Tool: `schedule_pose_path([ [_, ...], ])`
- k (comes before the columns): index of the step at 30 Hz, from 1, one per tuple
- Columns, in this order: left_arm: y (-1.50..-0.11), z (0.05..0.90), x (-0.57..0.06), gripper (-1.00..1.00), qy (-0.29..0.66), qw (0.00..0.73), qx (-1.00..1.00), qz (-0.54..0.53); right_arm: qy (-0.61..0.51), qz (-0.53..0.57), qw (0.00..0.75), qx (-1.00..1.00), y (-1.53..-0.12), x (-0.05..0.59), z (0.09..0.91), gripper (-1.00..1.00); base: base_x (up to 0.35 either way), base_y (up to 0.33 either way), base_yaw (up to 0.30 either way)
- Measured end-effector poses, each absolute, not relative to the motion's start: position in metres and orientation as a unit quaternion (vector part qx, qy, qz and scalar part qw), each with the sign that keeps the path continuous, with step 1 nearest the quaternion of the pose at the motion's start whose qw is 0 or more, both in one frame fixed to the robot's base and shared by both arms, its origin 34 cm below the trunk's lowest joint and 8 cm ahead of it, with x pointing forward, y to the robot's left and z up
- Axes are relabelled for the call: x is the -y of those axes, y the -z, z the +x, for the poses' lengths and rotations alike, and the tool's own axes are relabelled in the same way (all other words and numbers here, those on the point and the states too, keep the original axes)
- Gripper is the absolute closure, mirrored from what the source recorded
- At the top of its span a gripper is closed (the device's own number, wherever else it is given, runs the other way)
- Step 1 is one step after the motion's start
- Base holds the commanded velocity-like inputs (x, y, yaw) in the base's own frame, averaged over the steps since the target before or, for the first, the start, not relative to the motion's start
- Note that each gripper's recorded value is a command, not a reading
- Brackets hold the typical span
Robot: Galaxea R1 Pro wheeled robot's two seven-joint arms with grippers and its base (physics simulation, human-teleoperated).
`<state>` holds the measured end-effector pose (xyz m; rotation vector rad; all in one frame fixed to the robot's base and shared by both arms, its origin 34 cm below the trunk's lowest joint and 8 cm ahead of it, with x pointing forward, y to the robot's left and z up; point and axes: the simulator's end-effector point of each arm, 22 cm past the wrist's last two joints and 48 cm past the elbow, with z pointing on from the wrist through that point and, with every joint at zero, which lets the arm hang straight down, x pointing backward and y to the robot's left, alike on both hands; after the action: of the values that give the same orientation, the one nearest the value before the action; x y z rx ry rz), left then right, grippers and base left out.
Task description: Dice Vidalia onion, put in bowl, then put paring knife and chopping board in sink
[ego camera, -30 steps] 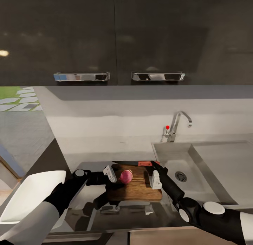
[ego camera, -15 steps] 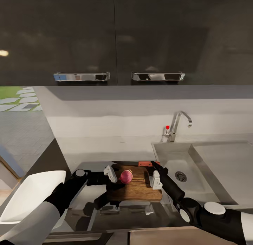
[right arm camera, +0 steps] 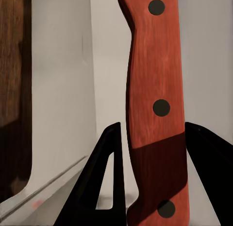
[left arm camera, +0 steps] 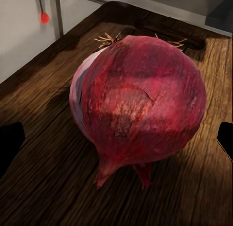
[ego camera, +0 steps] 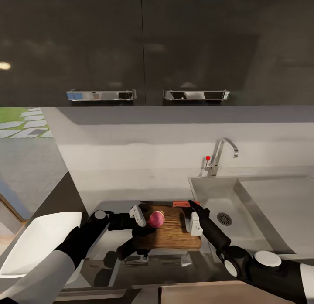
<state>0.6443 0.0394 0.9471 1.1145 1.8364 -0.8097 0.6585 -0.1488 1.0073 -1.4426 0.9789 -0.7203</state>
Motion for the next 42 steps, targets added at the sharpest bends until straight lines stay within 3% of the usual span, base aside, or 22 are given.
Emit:
schedule_pose_path([
  [42, -0.933, 0.626, -0.031, -1.00, 0.320, 0.385, -0.723, 0.475, 0.304, -0.634, 0.576, -0.417, -0.995, 0.156, 0.649, 1.00, 0.000, 0.000, 0.000],
])
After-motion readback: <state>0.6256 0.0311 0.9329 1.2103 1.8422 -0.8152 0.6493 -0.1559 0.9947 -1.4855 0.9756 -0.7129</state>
